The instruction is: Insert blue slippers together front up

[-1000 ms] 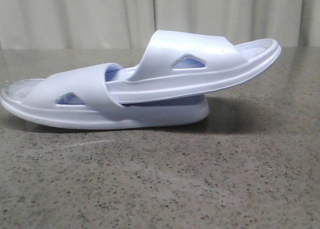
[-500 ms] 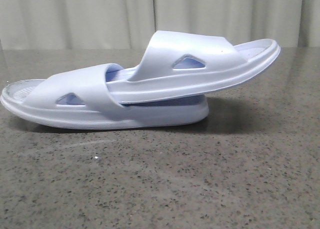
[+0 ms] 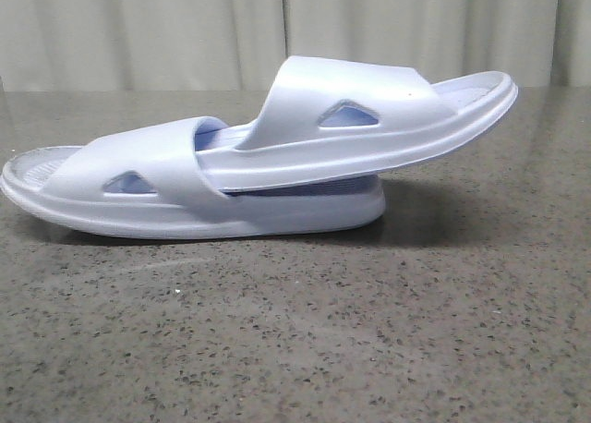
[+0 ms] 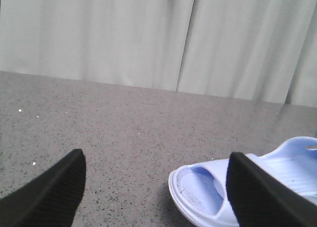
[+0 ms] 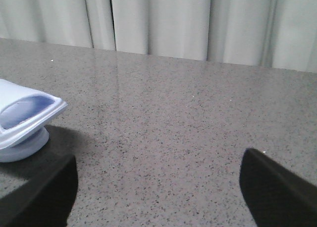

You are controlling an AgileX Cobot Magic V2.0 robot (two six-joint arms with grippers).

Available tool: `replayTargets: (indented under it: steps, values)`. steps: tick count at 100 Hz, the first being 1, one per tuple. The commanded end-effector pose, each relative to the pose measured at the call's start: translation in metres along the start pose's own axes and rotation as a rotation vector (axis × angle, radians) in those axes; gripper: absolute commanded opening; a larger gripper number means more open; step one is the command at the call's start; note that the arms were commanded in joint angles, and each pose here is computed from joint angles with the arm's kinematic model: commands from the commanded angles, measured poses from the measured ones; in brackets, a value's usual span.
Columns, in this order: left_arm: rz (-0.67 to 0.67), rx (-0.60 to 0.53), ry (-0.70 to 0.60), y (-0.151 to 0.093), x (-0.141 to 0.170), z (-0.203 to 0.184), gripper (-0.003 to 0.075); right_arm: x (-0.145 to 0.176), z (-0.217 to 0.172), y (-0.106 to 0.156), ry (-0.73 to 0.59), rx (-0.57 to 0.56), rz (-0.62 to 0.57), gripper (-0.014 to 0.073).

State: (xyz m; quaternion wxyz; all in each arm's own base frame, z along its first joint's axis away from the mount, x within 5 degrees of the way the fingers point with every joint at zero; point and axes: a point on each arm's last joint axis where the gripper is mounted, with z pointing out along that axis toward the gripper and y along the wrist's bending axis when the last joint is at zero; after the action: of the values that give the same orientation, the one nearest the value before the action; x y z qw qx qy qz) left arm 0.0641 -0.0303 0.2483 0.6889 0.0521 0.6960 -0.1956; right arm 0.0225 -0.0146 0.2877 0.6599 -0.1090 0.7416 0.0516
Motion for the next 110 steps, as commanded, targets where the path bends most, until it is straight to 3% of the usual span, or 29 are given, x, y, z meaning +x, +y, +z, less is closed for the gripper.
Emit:
replayTargets:
  steps: [1, 12, 19, 24, 38, 47, 110]
  values:
    - [-0.01, -0.001, -0.016, -0.0006, -0.0063, 0.0003, 0.0496, -0.0136, -0.0054, -0.001, -0.118, 0.001, -0.018, 0.058]
    - [-0.012, -0.002, -0.015, -0.0005, -0.0058, 0.0004, 0.0397, -0.0136, -0.0054, -0.001, -0.118, 0.001, -0.018, 0.0571]
    - [-0.012, -0.002, -0.015, -0.0005, -0.0058, 0.0004, 0.0303, -0.0138, -0.0054, -0.0015, -0.12, 0.008, -0.028, 0.0508]
    - [-0.012, -0.002, -0.015, -0.0005, -0.0058, 0.0004, 0.0232, -0.0137, -0.0054, -0.0019, -0.119, 0.012, -0.033, 0.0426]
    - [-0.012, -0.002, -0.015, -0.0005, -0.0058, 0.0004, 0.0027, -0.0131, -0.0053, -0.0021, -0.113, 0.014, -0.033, 0.0092]
    - [-0.012, -0.002, -0.015, -0.0005, -0.0058, 0.0004, 0.0016, -0.0133, -0.0053, -0.002, -0.114, 0.014, -0.033, -0.0108]
    - [-0.016, 0.009, -0.013, -0.0015, -0.0056, 0.0004, 0.0016, -0.0134, -0.0054, -0.0019, -0.116, 0.012, -0.031, -0.0104]
